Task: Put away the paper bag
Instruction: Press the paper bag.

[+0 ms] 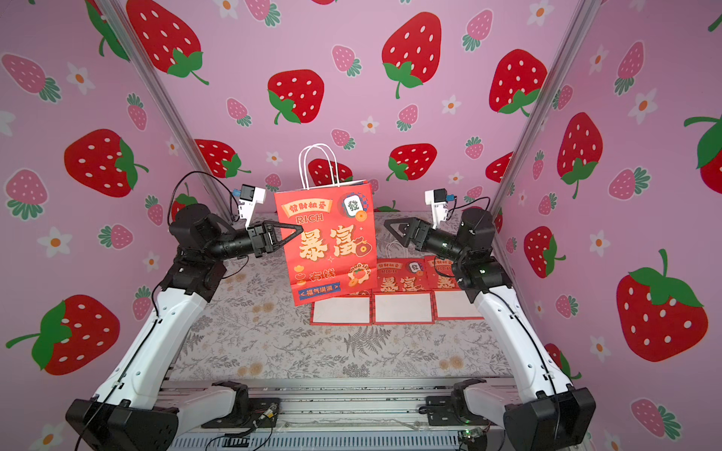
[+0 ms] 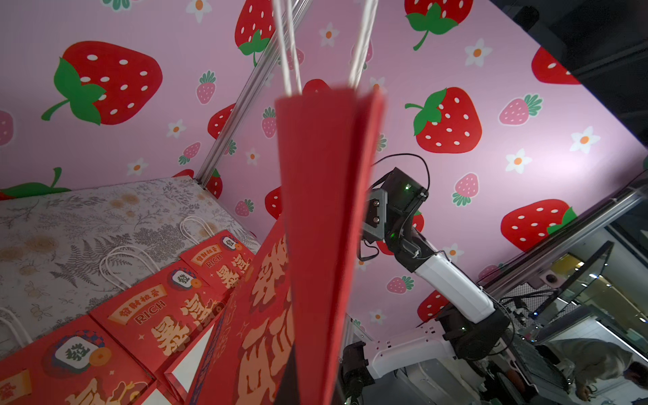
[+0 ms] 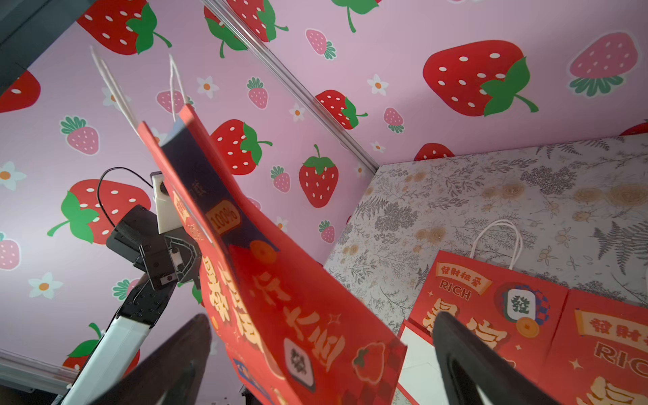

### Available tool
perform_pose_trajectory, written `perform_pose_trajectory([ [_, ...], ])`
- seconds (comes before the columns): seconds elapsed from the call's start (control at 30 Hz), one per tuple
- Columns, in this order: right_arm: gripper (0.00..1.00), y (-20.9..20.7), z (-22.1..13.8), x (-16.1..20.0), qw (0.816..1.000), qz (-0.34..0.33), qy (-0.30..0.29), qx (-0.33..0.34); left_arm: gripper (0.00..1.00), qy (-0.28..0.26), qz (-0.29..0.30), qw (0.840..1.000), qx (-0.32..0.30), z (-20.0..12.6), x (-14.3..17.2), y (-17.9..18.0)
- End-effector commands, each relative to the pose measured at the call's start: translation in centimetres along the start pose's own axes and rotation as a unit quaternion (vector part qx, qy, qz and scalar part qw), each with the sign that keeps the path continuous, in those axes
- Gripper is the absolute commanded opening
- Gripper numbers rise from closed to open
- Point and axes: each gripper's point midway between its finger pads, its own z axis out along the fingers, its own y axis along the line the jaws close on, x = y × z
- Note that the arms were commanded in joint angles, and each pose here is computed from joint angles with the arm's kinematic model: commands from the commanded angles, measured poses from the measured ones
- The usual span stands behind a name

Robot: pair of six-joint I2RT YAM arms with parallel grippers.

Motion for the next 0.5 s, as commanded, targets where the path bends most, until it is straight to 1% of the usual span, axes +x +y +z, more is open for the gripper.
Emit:
perform_pose_trajectory([
  [0.0,0.99,2.4,-1.0,1.4,0.997,-0.042,0.023,-0.055,0.0,0.009,-0.005,0.999,0.038,-1.6,-1.9,-3.4],
  [0.07,0.99,1.6,-1.8,3.1,0.997,-0.044,0.047,-0.047,0.0,0.023,-0.024,0.998,0.054,-1.8,-2.0,-3.6],
  [0.13,0.99,1.9,-2.5,3.7,0.995,-0.055,0.055,-0.057,0.0,0.035,-0.047,0.996,0.065,-1.6,-2.0,-3.5],
  [0.3,1.0,2.8,-2.6,5.0,0.988,-0.064,0.095,-0.103,0.0,0.053,-0.061,0.993,0.082,-1.6,-1.9,-3.8],
  [0.47,0.98,2.4,-2.5,6.3,0.983,-0.059,0.122,-0.124,0.0,0.058,-0.075,0.991,0.091,-1.2,-2.3,-3.5],
])
